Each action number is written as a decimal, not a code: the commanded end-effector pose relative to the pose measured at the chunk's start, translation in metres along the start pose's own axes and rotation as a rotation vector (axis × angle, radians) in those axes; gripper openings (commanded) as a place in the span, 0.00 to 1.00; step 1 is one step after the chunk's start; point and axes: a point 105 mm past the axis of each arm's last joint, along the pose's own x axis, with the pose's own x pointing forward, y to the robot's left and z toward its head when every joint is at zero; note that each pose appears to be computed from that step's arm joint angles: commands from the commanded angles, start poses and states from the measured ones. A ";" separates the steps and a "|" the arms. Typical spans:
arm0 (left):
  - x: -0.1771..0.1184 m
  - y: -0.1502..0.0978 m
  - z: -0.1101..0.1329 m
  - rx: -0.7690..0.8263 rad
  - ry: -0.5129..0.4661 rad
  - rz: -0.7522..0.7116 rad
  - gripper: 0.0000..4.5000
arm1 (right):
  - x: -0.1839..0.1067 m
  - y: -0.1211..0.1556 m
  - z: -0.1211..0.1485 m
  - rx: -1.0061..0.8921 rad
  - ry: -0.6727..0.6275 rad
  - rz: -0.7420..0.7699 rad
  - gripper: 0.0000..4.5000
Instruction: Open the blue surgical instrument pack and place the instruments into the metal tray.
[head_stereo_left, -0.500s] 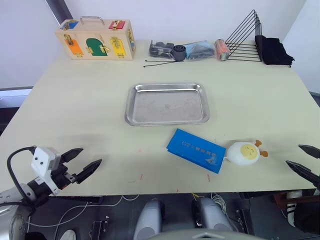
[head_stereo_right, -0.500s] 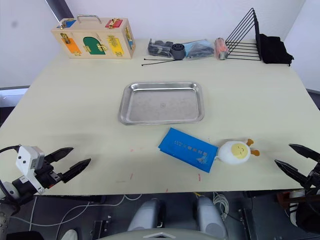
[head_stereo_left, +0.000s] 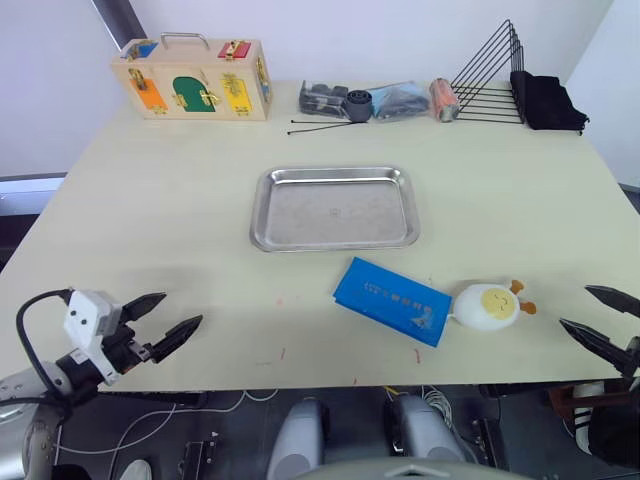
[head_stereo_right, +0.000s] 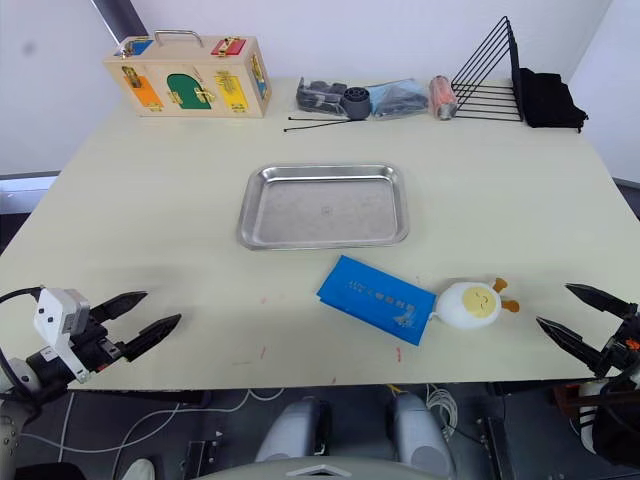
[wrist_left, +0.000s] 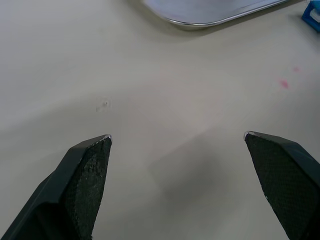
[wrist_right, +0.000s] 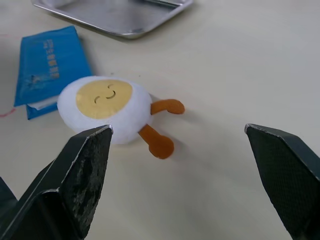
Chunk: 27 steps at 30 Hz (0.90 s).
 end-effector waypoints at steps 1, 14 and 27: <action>0.005 -0.002 0.008 0.056 -0.001 -0.054 1.00 | 0.008 0.012 0.018 0.000 -0.047 0.055 0.99; 0.067 -0.043 0.044 0.130 -0.051 -0.469 0.71 | 0.044 0.083 0.023 -0.014 -0.007 0.302 0.81; 0.117 -0.068 0.045 0.196 -0.079 -0.645 0.00 | 0.060 0.100 -0.033 0.017 0.100 0.194 0.01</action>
